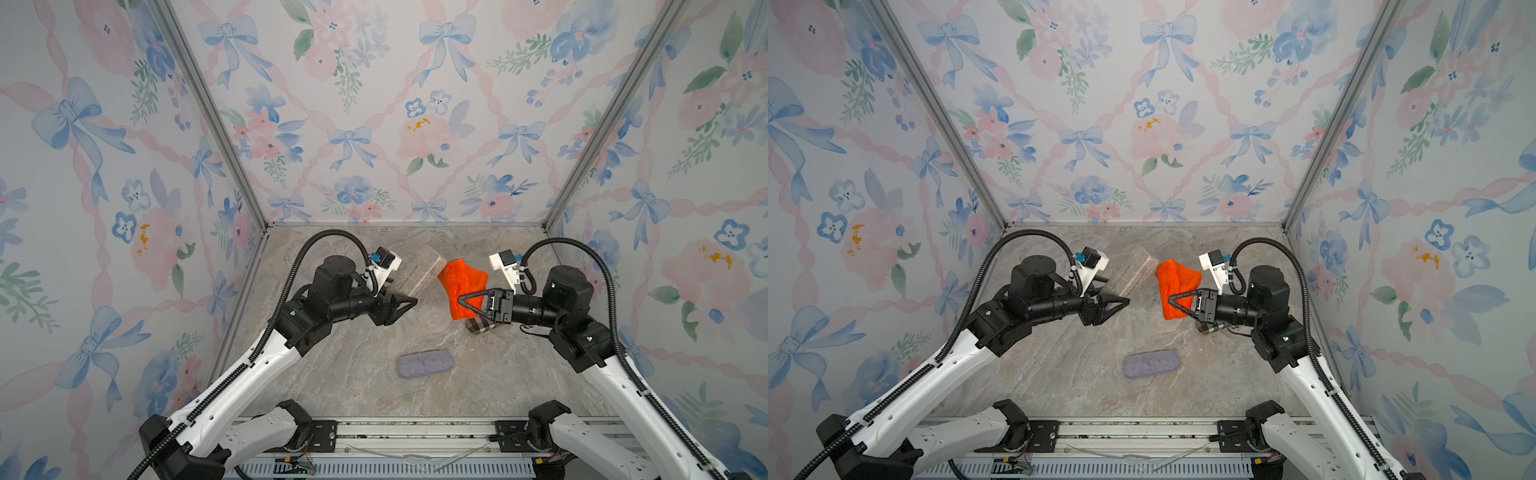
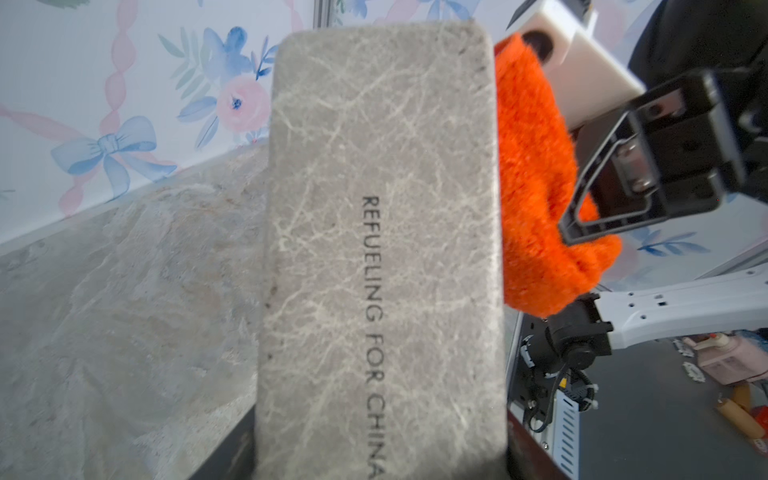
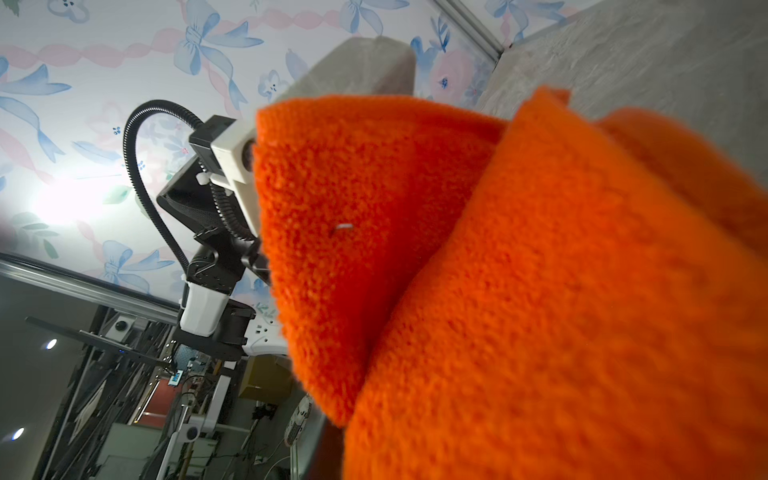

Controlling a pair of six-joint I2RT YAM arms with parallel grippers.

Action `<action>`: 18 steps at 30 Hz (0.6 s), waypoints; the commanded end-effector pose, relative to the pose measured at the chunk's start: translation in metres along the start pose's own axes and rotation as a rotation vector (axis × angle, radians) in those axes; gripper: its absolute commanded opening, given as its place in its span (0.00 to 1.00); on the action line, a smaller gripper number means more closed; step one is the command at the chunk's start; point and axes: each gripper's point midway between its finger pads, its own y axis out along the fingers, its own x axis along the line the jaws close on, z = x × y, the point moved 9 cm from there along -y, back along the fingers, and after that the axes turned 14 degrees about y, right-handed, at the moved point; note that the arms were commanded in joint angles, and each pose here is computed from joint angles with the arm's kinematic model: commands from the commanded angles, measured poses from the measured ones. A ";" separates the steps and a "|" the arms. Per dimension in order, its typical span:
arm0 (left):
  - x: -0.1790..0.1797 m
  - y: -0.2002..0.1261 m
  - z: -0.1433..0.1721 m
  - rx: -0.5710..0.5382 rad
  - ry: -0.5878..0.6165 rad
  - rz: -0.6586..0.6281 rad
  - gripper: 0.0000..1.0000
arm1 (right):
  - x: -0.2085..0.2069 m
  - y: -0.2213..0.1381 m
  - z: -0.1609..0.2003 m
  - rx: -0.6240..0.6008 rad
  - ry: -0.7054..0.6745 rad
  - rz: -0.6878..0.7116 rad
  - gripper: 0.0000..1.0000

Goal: Wipe the eyeglass case
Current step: Wipe the dirt from the eyeglass case.

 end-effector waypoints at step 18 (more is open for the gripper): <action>-0.018 -0.007 -0.050 -0.218 -0.276 0.278 0.15 | 0.073 0.023 -0.015 -0.238 -0.444 -0.428 0.00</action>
